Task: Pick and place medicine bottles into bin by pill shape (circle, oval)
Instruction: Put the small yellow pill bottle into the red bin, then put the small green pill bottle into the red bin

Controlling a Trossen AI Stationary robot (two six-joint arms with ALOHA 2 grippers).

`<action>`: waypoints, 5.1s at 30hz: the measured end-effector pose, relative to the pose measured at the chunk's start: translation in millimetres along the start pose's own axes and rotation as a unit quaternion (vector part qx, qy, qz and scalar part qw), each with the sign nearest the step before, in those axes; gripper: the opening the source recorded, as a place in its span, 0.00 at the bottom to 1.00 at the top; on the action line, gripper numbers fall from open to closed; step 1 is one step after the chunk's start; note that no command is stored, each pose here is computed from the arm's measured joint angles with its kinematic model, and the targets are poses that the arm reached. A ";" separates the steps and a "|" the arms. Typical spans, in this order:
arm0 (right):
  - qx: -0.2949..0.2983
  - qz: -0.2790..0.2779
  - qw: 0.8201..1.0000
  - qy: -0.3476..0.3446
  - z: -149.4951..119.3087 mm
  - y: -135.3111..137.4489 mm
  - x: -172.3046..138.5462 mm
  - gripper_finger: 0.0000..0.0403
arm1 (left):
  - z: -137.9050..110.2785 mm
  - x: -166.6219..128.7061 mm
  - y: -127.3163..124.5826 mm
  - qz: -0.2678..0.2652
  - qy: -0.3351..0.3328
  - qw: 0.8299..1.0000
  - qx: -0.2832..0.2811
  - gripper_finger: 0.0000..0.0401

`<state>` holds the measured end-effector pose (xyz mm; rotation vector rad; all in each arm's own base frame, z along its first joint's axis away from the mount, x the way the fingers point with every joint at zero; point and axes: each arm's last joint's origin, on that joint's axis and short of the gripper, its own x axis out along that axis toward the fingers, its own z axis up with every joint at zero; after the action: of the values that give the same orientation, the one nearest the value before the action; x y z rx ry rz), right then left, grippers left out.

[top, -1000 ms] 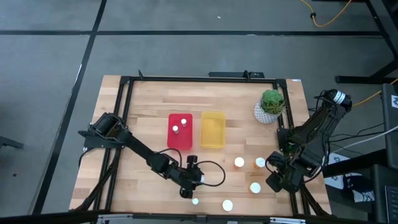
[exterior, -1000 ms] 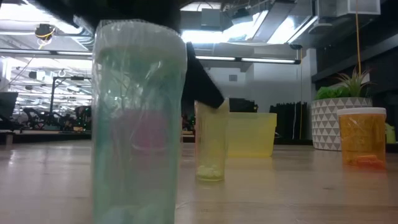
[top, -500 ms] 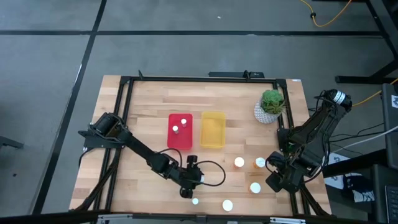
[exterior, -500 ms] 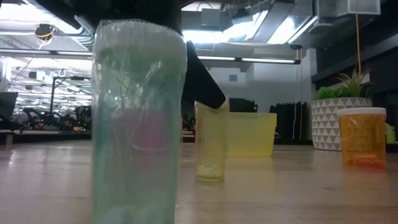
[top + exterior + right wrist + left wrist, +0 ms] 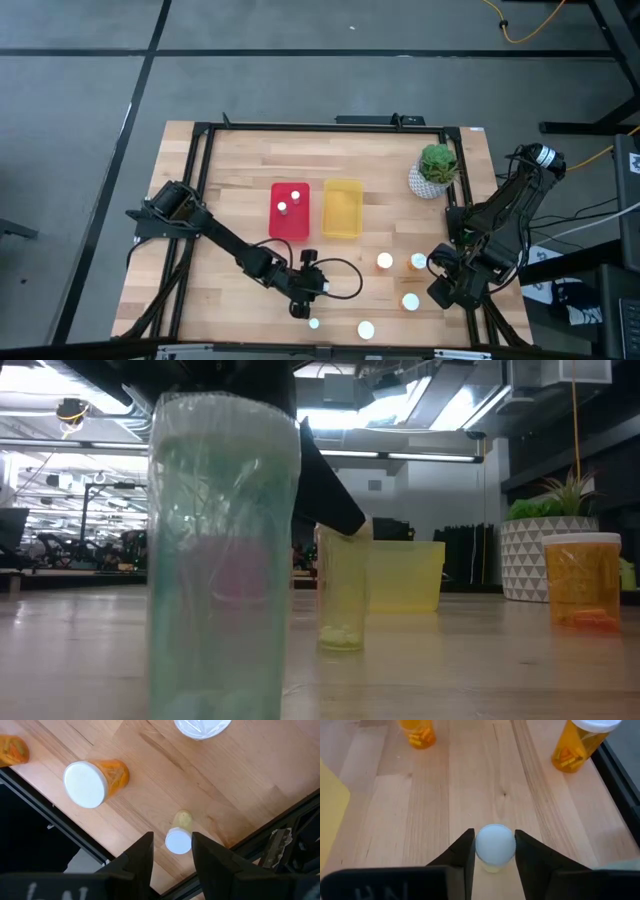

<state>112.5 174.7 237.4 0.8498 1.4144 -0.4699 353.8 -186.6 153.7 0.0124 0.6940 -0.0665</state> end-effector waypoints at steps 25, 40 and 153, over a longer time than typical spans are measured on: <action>0.000 0.000 1.000 -0.001 0.0 0.0 0.0 0.33 | 27.7 -160.4 64.3 0.141 0.009 0.985 0.102 0.25; 0.000 0.008 1.000 -0.016 0.7 0.9 0.1 0.33 | -34.4 -117.3 152.0 0.128 -0.005 0.992 -0.009 0.25; -0.002 0.011 1.000 -0.024 1.1 1.2 0.0 0.33 | -3.4 -8.7 -72.3 -0.069 0.101 0.989 0.083 0.43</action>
<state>114.1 174.6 237.7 0.8458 1.3603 -0.4670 340.2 -258.1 157.5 0.1331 0.8906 -0.2588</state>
